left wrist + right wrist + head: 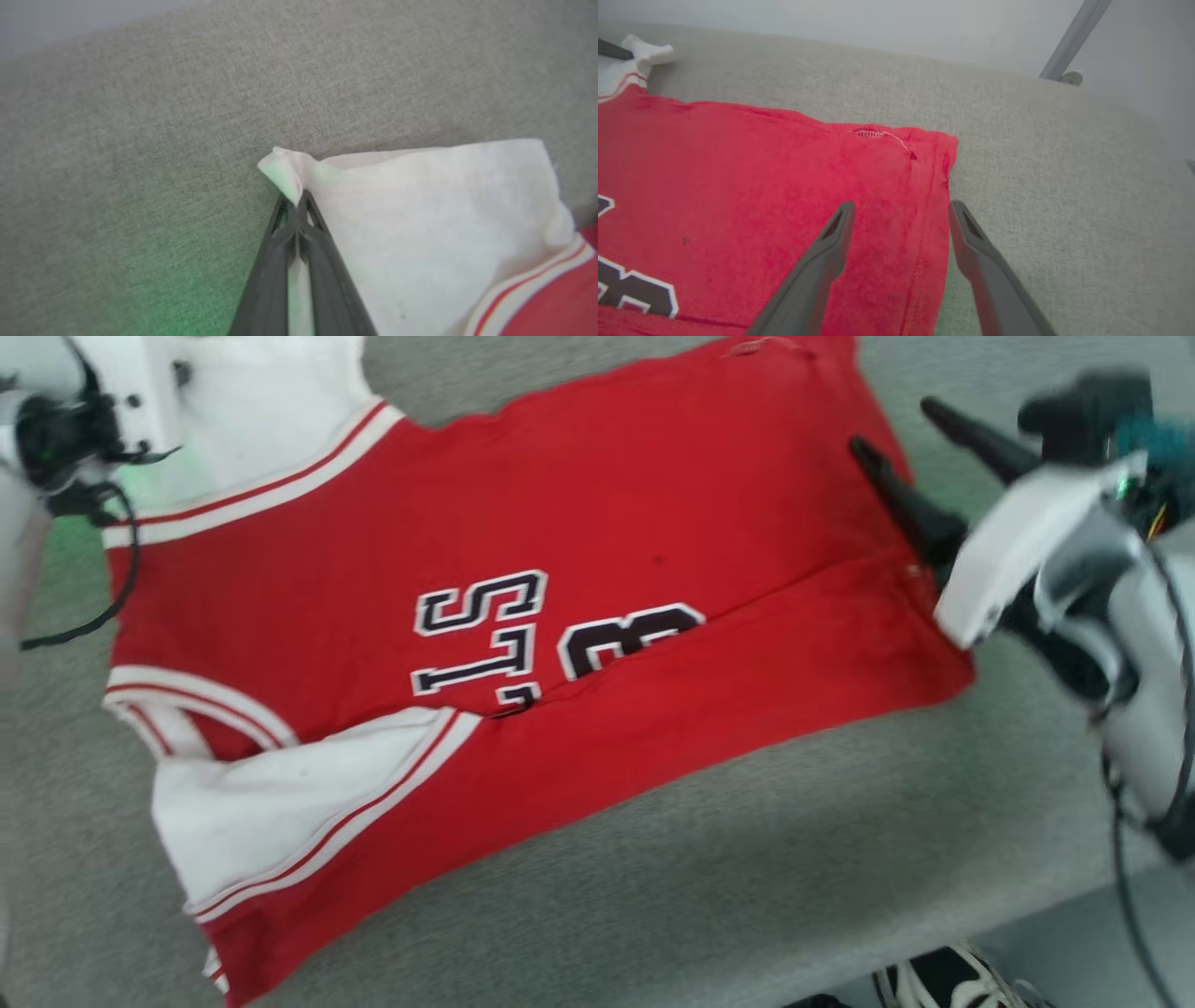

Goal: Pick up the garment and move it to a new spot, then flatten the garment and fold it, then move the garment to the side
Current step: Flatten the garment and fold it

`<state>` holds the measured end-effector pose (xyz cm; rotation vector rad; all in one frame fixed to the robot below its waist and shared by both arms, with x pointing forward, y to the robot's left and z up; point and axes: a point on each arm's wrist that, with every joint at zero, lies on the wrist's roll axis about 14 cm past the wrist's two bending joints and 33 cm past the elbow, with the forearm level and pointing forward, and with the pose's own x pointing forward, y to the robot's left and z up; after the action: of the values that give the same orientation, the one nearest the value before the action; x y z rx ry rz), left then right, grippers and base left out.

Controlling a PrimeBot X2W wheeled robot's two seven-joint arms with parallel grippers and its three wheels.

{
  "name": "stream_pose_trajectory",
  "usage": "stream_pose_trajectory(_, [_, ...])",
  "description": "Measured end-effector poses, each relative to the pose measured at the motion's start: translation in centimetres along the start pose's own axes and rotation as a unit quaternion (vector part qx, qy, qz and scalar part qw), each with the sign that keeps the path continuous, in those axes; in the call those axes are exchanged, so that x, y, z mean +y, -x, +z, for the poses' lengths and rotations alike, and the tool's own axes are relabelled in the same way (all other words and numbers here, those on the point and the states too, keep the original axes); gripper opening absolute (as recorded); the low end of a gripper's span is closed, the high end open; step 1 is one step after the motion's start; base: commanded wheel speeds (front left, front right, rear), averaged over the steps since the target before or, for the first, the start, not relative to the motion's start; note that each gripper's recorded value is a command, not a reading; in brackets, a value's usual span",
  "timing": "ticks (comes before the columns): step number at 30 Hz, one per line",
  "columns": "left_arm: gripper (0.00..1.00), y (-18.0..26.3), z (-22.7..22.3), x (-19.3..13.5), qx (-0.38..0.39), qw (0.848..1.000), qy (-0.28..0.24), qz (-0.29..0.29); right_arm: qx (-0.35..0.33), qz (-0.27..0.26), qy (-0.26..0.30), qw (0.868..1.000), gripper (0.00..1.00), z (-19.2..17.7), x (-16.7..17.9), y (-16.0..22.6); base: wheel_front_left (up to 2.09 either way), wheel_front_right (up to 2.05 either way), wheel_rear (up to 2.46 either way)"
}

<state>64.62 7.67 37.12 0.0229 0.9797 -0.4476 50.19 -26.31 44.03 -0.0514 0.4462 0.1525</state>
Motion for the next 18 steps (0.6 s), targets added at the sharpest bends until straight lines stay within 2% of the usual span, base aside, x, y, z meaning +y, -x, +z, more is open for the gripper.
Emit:
stream_pose_trajectory(4, [0.00,0.2,0.2,-0.4,-0.015,1.000,-0.021,-0.004,0.094,0.007,-0.001,0.996,1.00,-0.9,-0.5,-2.7,0.00,0.00,0.00])
stream_pose_trajectory(8, [0.00,0.5,0.2,-0.9,-0.026,0.999,-0.025,-0.014,0.118,-0.003,-0.013,0.993,1.00,0.6,-1.7,-5.4,0.00,0.00,0.00])
stream_pose_trajectory(12, [0.00,0.8,-0.2,-0.7,-0.033,0.999,-0.032,-0.021,0.185,-0.002,-0.030,0.982,1.00,-1.6,-1.4,-7.5,0.00,0.00,0.00])
stream_pose_trajectory(18, [0.00,0.7,-0.5,-0.6,-0.039,0.998,-0.021,-0.034,0.211,-0.002,-0.032,0.977,1.00,-2.4,-1.4,-9.2,0.00,0.00,0.00])
